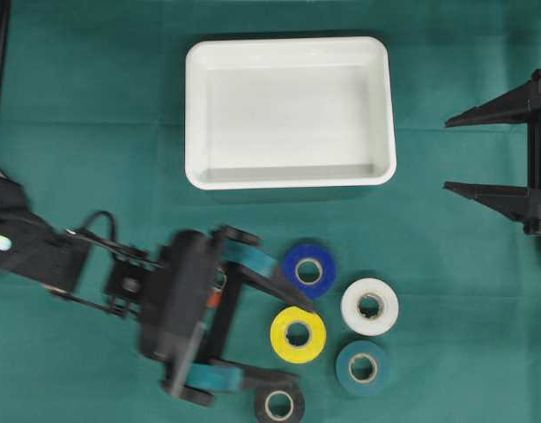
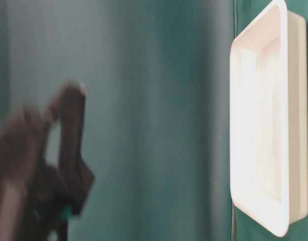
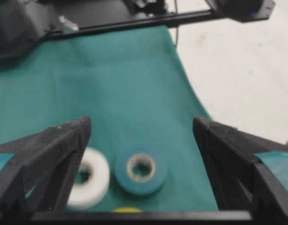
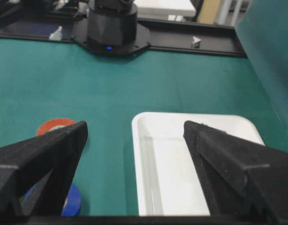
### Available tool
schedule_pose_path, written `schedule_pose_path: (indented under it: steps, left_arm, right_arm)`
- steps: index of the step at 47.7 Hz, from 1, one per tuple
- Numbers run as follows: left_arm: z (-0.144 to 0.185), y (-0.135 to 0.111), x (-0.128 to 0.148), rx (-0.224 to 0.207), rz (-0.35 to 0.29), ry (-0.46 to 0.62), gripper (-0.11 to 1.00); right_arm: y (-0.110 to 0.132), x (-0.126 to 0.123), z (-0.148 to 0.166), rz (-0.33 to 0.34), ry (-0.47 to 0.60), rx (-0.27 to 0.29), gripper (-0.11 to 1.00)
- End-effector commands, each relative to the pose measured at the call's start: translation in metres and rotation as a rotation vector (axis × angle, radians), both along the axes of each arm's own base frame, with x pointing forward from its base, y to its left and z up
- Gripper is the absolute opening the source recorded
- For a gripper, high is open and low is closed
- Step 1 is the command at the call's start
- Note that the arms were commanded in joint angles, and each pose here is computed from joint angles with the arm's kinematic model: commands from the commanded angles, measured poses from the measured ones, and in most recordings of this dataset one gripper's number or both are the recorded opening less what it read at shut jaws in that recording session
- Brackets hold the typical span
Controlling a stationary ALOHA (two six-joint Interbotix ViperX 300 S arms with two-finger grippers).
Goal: Pick up the tape from a random location and place it into the white case.
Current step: 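Reach the left gripper over the rolls toward the dark teal tape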
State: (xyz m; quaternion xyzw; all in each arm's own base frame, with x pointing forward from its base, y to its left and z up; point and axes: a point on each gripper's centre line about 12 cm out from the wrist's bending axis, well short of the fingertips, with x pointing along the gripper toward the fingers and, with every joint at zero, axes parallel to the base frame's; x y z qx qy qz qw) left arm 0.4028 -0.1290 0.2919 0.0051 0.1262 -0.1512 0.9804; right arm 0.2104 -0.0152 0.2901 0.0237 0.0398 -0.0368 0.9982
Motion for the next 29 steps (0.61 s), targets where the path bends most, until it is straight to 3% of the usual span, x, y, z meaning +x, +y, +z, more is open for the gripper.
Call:
schedule_pose_path:
  steps: [1,13,29]
  left_arm:
    - [0.02,-0.009,0.016,-0.011,-0.008,-0.04,0.99]
    - [0.028,-0.027,0.056,-0.012,-0.019,-0.04,0.99]
    - [0.024,-0.037,0.083,-0.019,-0.017,-0.039,0.99]
  right_arm:
    - [0.0,0.003,0.012,0.0,-0.03,-0.004,0.93]
    - [0.0,0.003,0.014,0.0,-0.038,-0.004,0.93]
    - [0.0,0.003,0.012,-0.001,-0.021,-0.009,0.93]
